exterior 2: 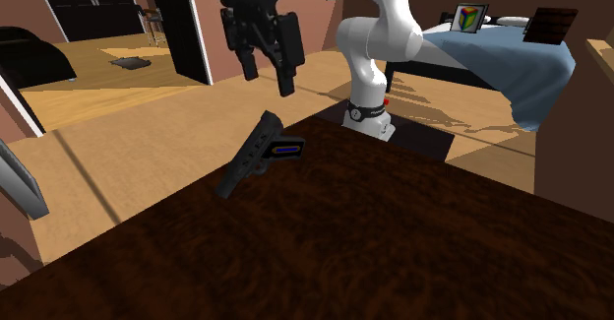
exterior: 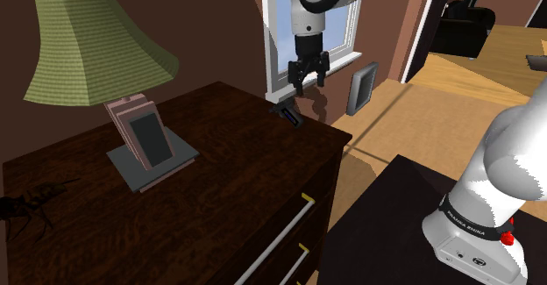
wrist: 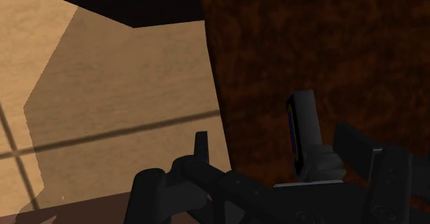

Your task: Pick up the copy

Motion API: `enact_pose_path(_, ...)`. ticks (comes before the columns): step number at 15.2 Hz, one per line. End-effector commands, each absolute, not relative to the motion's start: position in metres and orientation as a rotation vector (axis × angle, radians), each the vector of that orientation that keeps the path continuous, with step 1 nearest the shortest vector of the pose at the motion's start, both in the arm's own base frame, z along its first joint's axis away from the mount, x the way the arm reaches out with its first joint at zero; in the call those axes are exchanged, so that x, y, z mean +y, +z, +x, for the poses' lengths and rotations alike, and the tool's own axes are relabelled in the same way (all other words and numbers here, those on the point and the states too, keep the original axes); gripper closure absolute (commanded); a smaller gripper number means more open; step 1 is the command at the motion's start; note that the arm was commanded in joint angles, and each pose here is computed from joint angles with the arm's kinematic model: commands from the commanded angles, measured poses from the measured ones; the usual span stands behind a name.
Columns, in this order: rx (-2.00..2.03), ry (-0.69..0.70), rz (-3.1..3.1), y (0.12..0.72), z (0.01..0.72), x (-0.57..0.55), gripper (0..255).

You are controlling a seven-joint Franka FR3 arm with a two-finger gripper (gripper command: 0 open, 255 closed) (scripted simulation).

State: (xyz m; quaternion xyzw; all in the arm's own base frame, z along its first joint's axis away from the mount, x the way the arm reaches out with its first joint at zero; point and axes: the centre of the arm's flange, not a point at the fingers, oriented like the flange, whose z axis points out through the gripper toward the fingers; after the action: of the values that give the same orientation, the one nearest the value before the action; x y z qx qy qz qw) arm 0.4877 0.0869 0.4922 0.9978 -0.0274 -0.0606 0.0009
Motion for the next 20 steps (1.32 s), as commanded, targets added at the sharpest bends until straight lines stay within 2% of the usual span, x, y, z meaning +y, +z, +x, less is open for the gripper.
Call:
enact_pose_path(1, -0.075, -0.189, 3.143, 0.484, 0.511, 0.099, 0)
enact_pose_path(7, -0.044, -0.186, 3.167, 0.462, 0.567, 0.133, 0)
enact_pose_path(16, -0.044, -0.186, 3.167, 0.422, 0.567, 0.133, 0)
enact_pose_path(17, -0.044, -0.186, 3.167, 0.422, 0.568, 0.133, 255)
enact_pose_path(20, -0.044, -0.186, 3.167, 0.423, 0.568, 0.133, 255)
